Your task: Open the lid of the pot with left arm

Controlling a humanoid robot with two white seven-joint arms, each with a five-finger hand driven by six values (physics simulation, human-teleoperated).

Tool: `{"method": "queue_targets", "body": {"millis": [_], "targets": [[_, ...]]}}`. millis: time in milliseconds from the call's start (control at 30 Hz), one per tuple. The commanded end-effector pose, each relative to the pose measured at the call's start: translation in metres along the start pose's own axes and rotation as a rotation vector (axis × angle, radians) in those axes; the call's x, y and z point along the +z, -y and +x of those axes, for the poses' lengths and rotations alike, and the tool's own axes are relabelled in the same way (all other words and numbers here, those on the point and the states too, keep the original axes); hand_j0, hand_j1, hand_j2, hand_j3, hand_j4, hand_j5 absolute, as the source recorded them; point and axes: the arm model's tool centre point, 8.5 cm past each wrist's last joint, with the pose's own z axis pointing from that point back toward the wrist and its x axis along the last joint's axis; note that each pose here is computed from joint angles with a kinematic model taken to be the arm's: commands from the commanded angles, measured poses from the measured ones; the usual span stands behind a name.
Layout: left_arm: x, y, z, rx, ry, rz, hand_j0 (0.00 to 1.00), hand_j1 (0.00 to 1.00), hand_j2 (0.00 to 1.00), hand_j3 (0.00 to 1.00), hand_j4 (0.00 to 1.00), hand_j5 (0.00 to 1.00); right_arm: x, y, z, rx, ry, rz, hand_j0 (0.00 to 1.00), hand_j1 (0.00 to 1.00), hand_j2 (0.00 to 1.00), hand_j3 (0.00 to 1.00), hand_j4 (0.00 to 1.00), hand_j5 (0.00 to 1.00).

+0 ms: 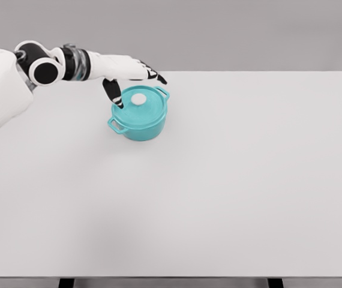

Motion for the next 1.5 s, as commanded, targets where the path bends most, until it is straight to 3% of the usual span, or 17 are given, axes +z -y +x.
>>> {"method": "queue_targets", "body": {"millis": [0,100,933,1467], "targets": [[-0.002,0.003,0.001,0.004,-0.003,-0.011,0.91,0.91,0.91,0.91,0.91,0.91,0.0,0.0,0.0,0.0,0.0,0.0,1.0,1.0,1.0,1.0,1.0,1.0],[-0.005,0.006,0.002,0.0,0.002,-0.024,0.77,0.77,0.77,0.77,0.77,0.77,0.0,0.0,0.0,0.0,0.0,0.0,1.0,1.0,1.0,1.0,1.0,1.0],[-0.016,0.011,0.01,-0.01,0.018,-0.05,0.75,0.75,0.75,0.75,0.75,0.75,0.0,0.0,0.0,0.0,0.0,0.0,1.0,1.0,1.0,1.0,1.0,1.0],[-0.017,0.014,0.012,-0.017,0.023,-0.062,0.48,0.48,0.48,0.48,0.48,0.48,0.0,0.0,0.0,0.0,0.0,0.0,1.0,1.0,1.0,1.0,1.0,1.0]]}}
